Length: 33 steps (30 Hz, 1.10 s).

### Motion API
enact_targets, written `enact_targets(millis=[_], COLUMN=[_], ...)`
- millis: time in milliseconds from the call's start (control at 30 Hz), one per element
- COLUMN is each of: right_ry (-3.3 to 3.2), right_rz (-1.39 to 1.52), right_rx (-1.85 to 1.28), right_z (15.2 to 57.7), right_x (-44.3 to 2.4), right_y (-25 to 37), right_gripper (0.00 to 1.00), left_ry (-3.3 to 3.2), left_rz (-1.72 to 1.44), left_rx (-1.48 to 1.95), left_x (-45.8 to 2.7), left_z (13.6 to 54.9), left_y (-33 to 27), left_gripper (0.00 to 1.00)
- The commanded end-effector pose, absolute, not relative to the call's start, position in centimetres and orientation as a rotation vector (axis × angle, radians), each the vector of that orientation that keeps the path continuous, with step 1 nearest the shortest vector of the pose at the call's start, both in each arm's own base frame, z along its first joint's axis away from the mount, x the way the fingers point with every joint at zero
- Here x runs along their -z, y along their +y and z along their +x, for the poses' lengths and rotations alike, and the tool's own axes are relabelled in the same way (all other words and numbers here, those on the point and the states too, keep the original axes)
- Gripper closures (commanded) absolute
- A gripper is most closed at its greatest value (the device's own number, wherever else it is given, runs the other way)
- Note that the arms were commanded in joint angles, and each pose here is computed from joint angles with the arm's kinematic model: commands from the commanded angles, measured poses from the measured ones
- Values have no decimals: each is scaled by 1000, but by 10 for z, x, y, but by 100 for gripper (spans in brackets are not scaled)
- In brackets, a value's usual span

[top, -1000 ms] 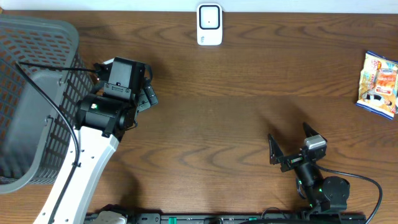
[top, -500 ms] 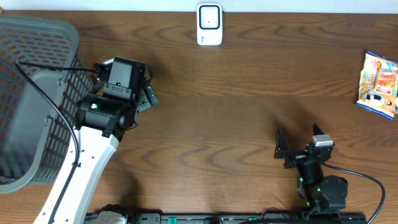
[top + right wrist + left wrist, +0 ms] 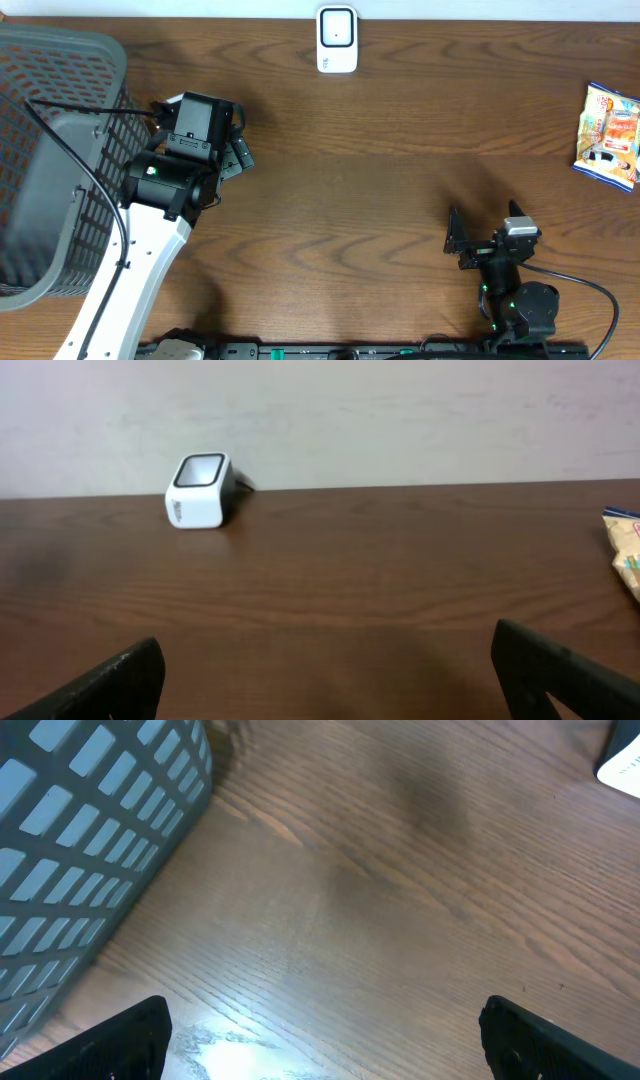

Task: Scan the item barcode

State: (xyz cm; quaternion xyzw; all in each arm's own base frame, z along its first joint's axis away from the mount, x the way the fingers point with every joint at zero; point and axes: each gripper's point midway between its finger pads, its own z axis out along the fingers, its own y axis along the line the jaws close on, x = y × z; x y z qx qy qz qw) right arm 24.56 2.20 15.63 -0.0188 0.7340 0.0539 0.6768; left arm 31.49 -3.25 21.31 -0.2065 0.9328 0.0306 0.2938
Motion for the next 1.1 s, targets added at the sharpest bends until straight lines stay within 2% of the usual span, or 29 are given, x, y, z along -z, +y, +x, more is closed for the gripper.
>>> enact_targets(millis=[0, 1067], right_ry=[1648, 1650], right_rz=[-85, -48], right_rx=[-81, -96], right_z=[245, 245], right_x=[-156, -156], right_y=[22, 19], right_gripper=[1, 1], left_ry=[2482, 2482], left_rz=[-546, -546], left_rx=[-110, -110], left_x=[-213, -213], left_z=[316, 316], left_y=[-29, -29], left_gripper=[2, 2])
